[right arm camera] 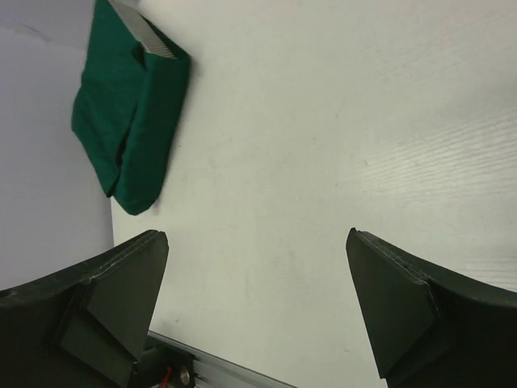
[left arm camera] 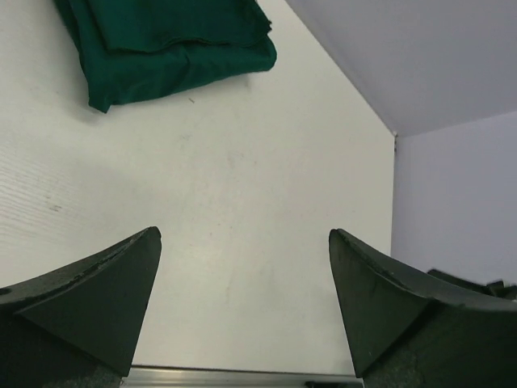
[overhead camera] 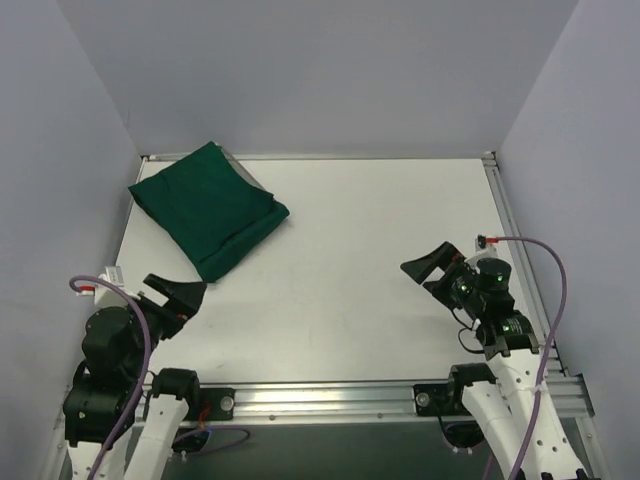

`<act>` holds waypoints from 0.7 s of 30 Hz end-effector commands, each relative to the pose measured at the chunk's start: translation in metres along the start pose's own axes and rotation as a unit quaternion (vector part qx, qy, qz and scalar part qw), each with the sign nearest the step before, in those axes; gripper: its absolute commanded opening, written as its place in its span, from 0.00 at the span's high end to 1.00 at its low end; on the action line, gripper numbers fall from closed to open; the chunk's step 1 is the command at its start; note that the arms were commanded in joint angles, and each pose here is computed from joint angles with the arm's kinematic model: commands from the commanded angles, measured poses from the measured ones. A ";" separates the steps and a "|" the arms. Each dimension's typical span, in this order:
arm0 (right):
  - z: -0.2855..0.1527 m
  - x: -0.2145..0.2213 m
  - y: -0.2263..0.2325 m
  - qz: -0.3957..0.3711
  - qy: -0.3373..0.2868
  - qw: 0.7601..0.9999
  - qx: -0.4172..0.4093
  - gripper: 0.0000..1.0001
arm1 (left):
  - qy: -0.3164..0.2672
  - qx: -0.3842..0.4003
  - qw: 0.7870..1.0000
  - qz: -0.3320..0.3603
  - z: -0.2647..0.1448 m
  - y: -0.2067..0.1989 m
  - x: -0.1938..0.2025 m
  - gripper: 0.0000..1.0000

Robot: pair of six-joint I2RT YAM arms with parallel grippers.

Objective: Open and lay out the surgical kit
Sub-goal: Move the surgical kit at the center of the board.

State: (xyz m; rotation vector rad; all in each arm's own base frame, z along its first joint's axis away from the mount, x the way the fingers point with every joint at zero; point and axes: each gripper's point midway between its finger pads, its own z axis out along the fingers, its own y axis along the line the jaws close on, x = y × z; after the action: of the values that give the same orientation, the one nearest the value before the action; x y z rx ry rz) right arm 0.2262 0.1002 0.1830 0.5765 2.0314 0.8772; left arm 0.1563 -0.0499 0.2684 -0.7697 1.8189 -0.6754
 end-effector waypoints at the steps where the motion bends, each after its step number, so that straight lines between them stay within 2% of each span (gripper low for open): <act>1: 0.013 -0.019 0.025 -0.041 -0.029 0.998 -0.049 0.00 | 0.049 0.029 0.996 0.067 -0.002 -0.005 0.016 0.06; 2: 0.019 -0.031 0.045 -0.055 -0.051 0.993 -0.088 0.00 | 0.053 0.031 0.997 0.053 0.001 -0.005 0.019 0.06; 3: 0.034 -0.022 0.055 -0.060 -0.025 0.993 -0.095 0.00 | 0.061 0.077 0.994 0.045 0.002 -0.023 0.021 0.06; 5: 0.053 -0.027 0.082 -0.075 -0.044 0.989 -0.117 0.00 | 0.082 0.114 0.989 0.045 0.012 -0.034 0.030 0.06; 6: 0.076 -0.023 0.088 -0.079 -0.029 0.991 -0.101 0.00 | 0.088 0.125 0.987 0.051 0.016 -0.040 0.030 0.06; 8: 0.100 -0.006 0.116 -0.099 -0.014 0.989 -0.112 0.00 | 0.083 0.103 0.989 0.063 0.018 -0.037 0.024 0.06; 9: 0.127 0.004 0.123 -0.101 0.006 0.989 -0.107 0.00 | 0.097 0.056 0.990 0.082 0.022 -0.022 0.025 0.06; 11: 0.157 0.030 0.143 -0.106 0.020 0.986 -0.125 0.00 | 0.047 -0.004 0.993 0.104 0.018 -0.012 -0.003 0.06; 13: 0.174 0.033 0.178 -0.108 0.005 0.983 -0.147 0.01 | 0.040 -0.067 0.990 0.121 0.014 0.006 -0.012 0.06; 14: 0.194 0.057 0.178 -0.115 0.022 0.984 -0.135 0.02 | 0.016 -0.083 0.989 0.125 0.010 0.006 -0.025 0.06; 15: 0.204 0.063 0.187 -0.111 0.024 0.984 -0.137 0.03 | 0.014 -0.089 0.987 0.133 0.008 0.007 -0.028 0.06; 16: 0.210 0.059 0.214 -0.105 0.014 0.981 -0.161 0.04 | 0.007 -0.089 0.987 0.135 0.007 0.006 -0.031 0.06; 17: 0.227 0.087 0.212 -0.107 0.039 0.982 -0.152 0.06 | 0.003 -0.084 0.987 0.137 0.005 0.004 -0.033 0.06; 20: 0.255 0.120 0.231 -0.094 0.051 0.985 -0.136 0.07 | 0.000 -0.072 0.988 0.139 0.004 -0.002 -0.035 0.06; 21: 0.264 0.121 0.229 -0.084 0.034 0.989 -0.112 0.07 | -0.001 -0.066 0.988 0.140 0.006 -0.004 -0.035 0.06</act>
State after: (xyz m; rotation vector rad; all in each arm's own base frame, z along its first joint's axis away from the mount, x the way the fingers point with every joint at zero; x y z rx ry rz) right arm 0.3779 0.4007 0.1548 0.1255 2.0909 1.0193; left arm 0.1748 -0.0351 0.2861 -0.6054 1.9446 -0.4373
